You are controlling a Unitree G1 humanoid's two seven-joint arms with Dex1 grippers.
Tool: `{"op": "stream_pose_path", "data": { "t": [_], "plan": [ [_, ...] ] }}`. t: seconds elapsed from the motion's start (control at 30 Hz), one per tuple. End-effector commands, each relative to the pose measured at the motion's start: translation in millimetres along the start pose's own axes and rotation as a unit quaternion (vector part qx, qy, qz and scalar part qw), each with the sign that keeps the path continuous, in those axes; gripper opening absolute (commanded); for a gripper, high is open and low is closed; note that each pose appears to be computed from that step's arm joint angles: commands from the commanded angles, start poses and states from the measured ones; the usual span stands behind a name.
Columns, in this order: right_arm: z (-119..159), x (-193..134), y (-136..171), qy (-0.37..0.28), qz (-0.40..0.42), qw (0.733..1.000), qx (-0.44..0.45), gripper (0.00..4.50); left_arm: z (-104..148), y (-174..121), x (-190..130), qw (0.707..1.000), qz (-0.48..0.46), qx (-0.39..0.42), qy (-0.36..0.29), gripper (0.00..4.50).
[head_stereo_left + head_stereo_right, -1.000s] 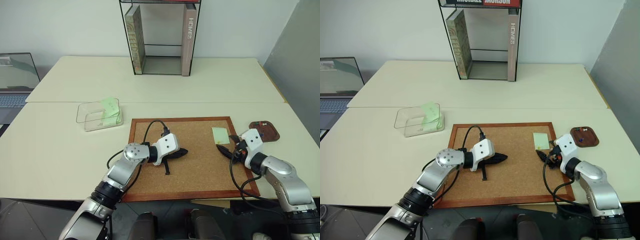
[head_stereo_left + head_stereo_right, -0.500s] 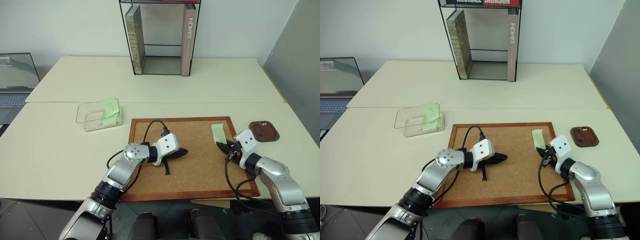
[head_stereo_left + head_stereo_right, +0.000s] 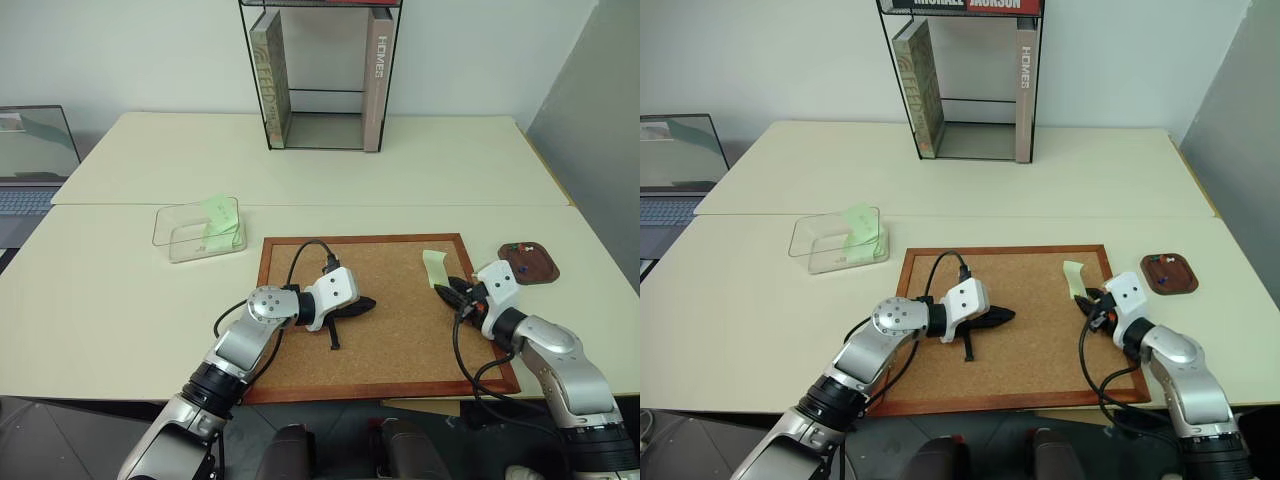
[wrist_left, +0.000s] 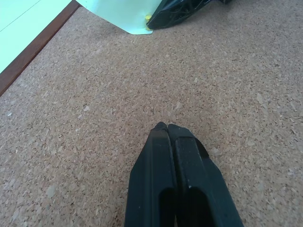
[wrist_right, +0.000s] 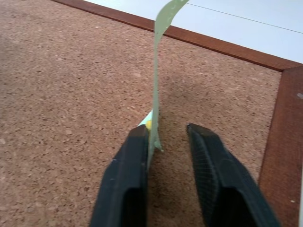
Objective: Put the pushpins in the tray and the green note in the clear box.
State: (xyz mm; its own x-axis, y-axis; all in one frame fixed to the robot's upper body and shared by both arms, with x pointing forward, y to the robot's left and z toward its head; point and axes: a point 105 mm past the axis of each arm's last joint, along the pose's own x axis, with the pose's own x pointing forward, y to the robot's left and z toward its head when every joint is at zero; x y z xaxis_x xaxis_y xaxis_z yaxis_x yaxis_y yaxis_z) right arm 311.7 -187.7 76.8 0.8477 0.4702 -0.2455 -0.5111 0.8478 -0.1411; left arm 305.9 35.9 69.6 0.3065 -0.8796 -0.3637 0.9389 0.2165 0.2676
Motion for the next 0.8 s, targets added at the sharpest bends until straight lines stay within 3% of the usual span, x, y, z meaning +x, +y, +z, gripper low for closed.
{"op": "stream_pose_path", "data": {
  "t": [0.03,0.13,0.3,0.5,0.67,0.8],
  "plan": [
    [3.7,-7.9,-15.7,0.004,-0.041,0.999,-0.013,2.31,-24.8,-11.7,-0.7,0.999,-0.020,-0.016,0.047,0.00],
    [6.3,-12.9,-16.3,-0.002,-0.047,0.999,-0.021,2.83,-25.0,-10.8,-1.1,0.999,-0.019,-0.016,0.048,0.00],
    [28.8,-24.8,-11.6,-0.065,-0.041,0.996,-0.032,2.83,-25.4,-9.7,-1.9,0.999,-0.017,-0.015,0.049,0.00],
    [57.4,-28.3,15.4,-0.131,0.018,0.991,-0.036,2.83,-25.6,-9.2,-2.3,0.999,-0.016,-0.014,0.049,0.00],
    [51.8,-29.5,52.4,-0.096,0.116,0.987,-0.060,2.83,-26.0,-8.4,-2.5,0.999,-0.016,-0.013,0.050,0.00],
    [41.3,-30.4,61.7,-0.063,0.148,0.984,-0.072,2.83,-26.1,-7.7,-2.5,0.999,-0.015,-0.013,0.050,0.00]
  ]
}}
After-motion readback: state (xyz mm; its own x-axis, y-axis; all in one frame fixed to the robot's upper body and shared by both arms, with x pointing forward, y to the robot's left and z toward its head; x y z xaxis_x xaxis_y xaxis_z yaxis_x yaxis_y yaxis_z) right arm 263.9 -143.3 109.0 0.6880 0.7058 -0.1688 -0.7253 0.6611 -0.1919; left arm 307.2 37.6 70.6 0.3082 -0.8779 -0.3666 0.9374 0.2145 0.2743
